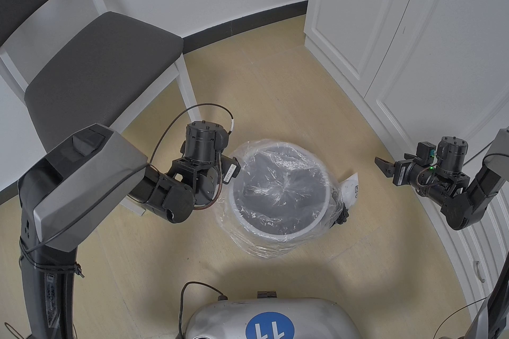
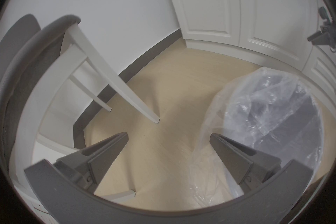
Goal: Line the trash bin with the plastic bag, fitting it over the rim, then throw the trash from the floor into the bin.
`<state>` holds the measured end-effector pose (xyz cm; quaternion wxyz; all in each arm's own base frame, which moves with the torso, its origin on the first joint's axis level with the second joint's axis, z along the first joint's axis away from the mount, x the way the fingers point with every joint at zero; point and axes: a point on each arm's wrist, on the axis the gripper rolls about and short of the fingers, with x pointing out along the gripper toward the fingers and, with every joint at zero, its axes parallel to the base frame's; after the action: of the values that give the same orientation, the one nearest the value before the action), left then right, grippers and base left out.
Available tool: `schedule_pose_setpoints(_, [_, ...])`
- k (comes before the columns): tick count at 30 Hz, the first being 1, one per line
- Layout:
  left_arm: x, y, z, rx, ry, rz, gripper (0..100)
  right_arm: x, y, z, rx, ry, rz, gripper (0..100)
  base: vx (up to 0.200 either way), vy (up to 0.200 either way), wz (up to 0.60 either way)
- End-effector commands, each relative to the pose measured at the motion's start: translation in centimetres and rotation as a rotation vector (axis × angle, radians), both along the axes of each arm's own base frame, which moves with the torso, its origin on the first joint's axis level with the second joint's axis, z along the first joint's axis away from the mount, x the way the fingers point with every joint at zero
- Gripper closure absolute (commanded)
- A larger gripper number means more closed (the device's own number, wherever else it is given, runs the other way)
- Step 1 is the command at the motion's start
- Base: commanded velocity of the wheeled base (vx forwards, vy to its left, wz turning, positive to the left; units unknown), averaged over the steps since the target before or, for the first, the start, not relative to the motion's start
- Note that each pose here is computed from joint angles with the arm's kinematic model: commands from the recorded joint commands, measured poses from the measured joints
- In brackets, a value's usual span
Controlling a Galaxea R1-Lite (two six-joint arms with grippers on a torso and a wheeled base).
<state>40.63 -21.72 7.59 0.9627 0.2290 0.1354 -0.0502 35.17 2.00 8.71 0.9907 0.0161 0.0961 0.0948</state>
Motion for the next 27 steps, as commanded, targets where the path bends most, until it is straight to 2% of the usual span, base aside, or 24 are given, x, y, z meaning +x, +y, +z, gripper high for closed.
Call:
schedule_pose_setpoints(1, [1.1,0.4,-1.8,-0.020,0.023,0.027,0,0.1,0.0,-0.1,0.000,0.001,-0.001,0,0.000,0.000,0.00])
schedule_pose_setpoints(12, [2.0,1.1,-4.0,-0.057,0.082,0.038,0,0.4,-0.3,-0.9,-0.001,0.021,-0.009,0,0.000,0.000,0.00])
schedule_pose_setpoints(18, [2.2,1.1,-2.6,-0.107,0.070,0.046,0,0.6,-0.3,-1.3,0.000,0.030,-0.006,0,0.000,0.000,0.00])
schedule_pose_setpoints(19, [1.9,1.4,-1.4,-0.116,0.060,0.045,0,0.6,-0.4,-1.2,0.000,0.029,-0.006,0,0.000,0.000,0.00])
schedule_pose_setpoints(24, [1.0,1.9,1.0,-0.121,0.050,0.046,0,0.6,-0.4,-1.1,0.006,0.018,0.021,0,0.000,0.000,0.00])
schedule_pose_setpoints(27, [0.5,2.2,1.4,-0.123,0.050,0.048,0,0.6,-0.4,-1.1,0.007,0.018,0.027,0,0.000,0.000,0.00])
